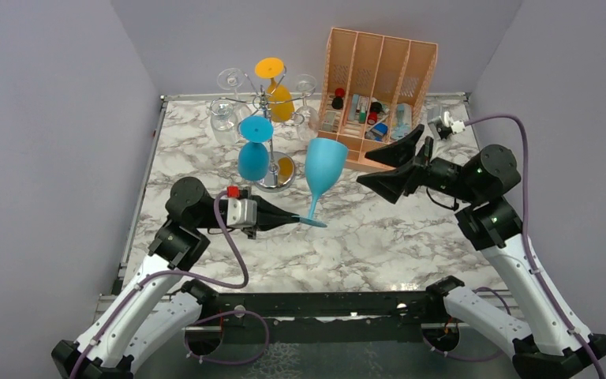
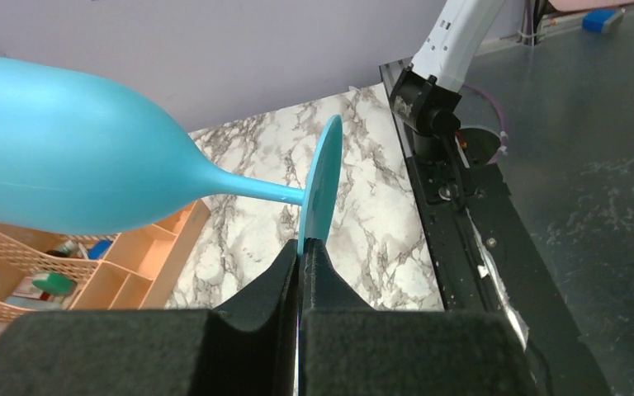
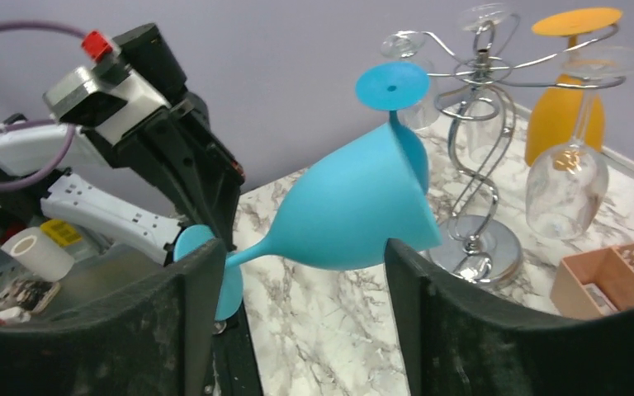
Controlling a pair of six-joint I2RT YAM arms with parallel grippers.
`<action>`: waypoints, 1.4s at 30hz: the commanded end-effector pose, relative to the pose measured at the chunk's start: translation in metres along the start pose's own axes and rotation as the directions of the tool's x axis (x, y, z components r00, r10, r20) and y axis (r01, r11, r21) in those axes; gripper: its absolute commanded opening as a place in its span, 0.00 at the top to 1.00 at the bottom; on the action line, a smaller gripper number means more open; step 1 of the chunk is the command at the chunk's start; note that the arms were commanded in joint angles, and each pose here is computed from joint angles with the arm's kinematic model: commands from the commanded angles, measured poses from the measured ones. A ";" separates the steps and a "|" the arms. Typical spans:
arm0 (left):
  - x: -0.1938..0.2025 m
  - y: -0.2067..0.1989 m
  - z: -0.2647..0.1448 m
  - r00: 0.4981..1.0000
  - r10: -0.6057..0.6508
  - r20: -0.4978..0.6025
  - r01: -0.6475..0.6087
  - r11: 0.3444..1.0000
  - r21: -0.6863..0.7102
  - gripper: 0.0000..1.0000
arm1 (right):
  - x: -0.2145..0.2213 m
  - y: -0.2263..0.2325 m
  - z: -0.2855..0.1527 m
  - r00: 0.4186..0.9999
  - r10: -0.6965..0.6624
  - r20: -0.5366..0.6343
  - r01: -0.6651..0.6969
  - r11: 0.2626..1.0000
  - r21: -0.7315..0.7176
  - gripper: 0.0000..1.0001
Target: Place the wine glass upside down on the wine glass rack
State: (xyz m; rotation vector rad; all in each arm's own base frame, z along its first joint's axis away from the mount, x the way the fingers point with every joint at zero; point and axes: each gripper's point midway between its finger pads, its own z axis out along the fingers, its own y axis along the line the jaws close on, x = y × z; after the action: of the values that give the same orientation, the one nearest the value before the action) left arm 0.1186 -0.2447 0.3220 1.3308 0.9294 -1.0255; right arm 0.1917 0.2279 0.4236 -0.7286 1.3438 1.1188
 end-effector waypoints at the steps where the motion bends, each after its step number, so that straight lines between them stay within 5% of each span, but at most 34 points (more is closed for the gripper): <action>1: -0.030 0.020 0.002 0.999 -0.028 0.043 0.031 0.997 -0.076 1.00 | 0.004 0.028 -0.004 1.000 0.005 0.017 -0.003 0.990 -0.142 0.33; 8: -0.050 0.046 0.002 0.992 -0.085 0.093 0.102 0.976 -0.192 1.00 | 0.021 0.036 -0.006 0.999 0.046 -0.026 -0.050 0.976 -0.213 0.53; 21: -0.042 0.079 0.028 0.884 -0.445 0.140 0.465 0.865 -0.188 1.00 | 0.032 0.029 0.006 0.982 0.173 -0.070 -0.184 0.961 -0.205 0.58; 34: -0.033 0.084 0.030 0.867 -0.473 0.159 0.498 0.835 -0.235 1.00 | 0.054 0.013 0.027 0.931 0.323 -0.169 -0.350 0.922 -0.165 0.60; 42: -0.024 0.088 0.035 0.830 -0.534 0.160 0.557 0.798 -0.230 1.00 | 0.061 0.008 0.034 0.914 0.372 -0.165 -0.395 0.907 -0.146 0.72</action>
State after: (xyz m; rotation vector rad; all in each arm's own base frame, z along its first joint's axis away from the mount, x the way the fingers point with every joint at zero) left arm 0.1904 -0.2791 0.3578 0.8216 1.4127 -1.3151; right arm 0.1895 0.2698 0.3613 -0.7075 1.5867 1.5219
